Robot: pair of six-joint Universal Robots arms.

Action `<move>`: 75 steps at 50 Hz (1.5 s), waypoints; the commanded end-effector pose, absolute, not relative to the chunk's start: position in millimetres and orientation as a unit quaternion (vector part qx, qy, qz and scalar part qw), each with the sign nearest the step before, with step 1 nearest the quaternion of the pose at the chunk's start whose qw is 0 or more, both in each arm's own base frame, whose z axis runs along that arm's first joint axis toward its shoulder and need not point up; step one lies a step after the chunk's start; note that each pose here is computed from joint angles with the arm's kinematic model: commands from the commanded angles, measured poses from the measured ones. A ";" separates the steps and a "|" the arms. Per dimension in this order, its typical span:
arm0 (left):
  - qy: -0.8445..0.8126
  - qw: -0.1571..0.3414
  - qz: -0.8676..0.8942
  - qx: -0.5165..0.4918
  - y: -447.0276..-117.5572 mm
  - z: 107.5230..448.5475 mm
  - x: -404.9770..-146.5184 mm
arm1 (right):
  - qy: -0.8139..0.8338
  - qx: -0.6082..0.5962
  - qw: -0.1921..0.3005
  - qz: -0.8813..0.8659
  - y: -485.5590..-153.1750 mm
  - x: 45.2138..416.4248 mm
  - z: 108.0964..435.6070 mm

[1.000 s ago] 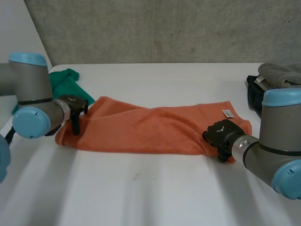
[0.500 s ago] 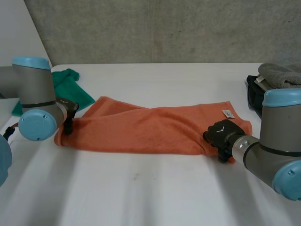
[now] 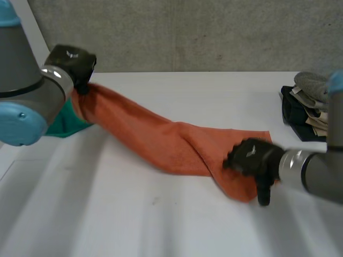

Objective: Fold the laundry.

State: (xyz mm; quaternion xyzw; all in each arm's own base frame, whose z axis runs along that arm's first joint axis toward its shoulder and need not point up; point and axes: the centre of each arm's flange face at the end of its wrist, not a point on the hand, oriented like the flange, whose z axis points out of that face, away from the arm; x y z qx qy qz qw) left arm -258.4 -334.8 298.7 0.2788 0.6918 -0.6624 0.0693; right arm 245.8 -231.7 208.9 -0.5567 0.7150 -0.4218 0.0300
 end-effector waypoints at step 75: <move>0.634 0.068 -0.720 0.273 -360.4 220.4 -214.7 | 0.752 -0.360 -0.012 -0.552 -332.6 245.5 156.7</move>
